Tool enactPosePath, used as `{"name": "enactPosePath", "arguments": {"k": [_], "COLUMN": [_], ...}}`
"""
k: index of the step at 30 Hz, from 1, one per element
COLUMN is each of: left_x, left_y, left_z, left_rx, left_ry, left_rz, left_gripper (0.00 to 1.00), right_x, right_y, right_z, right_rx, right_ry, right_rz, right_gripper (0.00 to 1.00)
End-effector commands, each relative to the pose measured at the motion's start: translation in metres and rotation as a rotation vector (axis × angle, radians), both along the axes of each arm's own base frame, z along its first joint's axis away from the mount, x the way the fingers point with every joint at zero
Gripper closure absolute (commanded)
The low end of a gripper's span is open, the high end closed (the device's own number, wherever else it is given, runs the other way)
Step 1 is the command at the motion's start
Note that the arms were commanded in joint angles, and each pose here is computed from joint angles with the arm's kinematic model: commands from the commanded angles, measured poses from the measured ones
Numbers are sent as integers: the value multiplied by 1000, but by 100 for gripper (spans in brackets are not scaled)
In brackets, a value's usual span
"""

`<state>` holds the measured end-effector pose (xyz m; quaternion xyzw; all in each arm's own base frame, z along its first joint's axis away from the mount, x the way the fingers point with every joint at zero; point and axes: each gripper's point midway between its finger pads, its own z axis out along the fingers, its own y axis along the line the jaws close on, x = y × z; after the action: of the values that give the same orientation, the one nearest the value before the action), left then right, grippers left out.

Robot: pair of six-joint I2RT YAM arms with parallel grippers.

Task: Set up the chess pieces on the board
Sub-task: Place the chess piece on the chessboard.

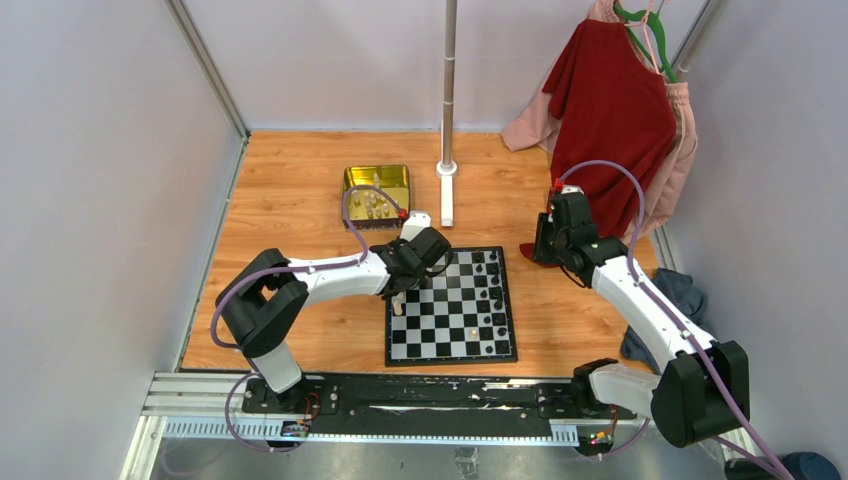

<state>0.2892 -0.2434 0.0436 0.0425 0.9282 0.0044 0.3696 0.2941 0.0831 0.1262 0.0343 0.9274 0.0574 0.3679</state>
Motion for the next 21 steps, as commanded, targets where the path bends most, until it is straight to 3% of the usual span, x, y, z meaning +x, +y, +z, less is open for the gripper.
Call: {"name": "enactPosePath", "arguments": {"k": [1, 21], "left_x": [2, 2], "left_y": [5, 14], "left_z": [-1, 36], "left_rx": [-1, -21], "left_ry": [-8, -56], "left_rz": [28, 46], "left_gripper": [71, 66], "right_x": [0, 0], "right_y": [-2, -1], "right_z": [-2, 1], "right_rx": [-19, -14], "right_ry": [1, -9], "right_rz": [-10, -9], "right_gripper": [66, 66]}}
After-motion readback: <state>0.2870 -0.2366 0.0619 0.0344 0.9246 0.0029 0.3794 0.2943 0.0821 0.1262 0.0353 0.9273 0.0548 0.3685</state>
